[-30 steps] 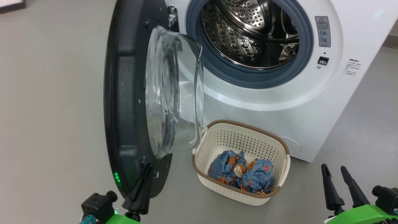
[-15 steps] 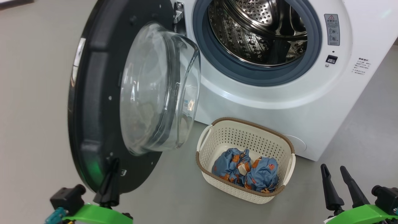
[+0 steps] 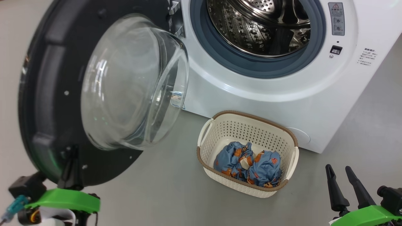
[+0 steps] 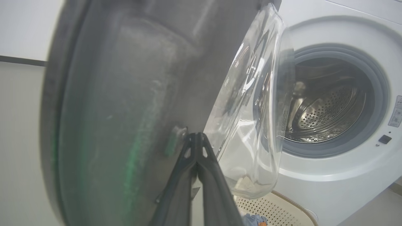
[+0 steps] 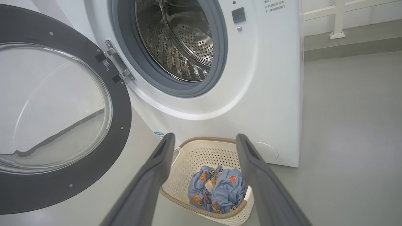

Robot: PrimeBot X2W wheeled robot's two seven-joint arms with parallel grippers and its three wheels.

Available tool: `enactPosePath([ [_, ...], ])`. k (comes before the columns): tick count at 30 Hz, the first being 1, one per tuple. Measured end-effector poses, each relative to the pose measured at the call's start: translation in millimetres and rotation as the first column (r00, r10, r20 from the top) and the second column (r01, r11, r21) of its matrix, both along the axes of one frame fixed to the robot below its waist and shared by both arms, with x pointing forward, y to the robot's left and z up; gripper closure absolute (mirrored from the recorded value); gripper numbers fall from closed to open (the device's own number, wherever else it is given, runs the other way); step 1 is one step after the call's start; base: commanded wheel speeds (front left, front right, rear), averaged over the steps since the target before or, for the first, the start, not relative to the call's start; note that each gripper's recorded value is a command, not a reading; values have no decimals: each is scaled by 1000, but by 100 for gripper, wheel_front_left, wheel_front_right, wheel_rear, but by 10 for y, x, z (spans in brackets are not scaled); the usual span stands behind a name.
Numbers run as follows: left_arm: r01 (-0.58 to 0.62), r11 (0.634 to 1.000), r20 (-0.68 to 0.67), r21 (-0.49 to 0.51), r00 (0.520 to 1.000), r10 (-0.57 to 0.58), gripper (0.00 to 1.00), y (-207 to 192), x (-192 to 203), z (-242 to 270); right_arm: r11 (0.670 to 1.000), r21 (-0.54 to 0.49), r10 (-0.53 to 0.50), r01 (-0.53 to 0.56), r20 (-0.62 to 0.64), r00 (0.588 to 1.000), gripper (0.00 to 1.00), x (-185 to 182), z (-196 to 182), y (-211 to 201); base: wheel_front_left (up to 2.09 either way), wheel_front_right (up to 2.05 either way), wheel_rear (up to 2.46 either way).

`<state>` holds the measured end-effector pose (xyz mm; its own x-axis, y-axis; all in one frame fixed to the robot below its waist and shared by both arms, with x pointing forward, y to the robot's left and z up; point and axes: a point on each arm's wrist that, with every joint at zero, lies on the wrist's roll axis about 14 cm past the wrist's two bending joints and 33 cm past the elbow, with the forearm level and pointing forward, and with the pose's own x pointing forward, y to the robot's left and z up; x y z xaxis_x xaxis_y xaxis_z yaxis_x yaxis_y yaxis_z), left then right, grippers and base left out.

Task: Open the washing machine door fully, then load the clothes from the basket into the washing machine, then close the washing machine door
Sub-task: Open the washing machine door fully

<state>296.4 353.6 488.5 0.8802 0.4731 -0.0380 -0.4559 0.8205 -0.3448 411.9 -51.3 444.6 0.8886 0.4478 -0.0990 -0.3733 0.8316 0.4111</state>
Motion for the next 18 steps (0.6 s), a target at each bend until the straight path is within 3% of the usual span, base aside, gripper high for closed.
enactPosePath([
  [18, -173, 978, -27, 119, 984, 177, 100, 728, 68, 186, 1000, -19, -7, 7, -16, 1000, 0, 204, -160, -77, 0, 0, 0],
])
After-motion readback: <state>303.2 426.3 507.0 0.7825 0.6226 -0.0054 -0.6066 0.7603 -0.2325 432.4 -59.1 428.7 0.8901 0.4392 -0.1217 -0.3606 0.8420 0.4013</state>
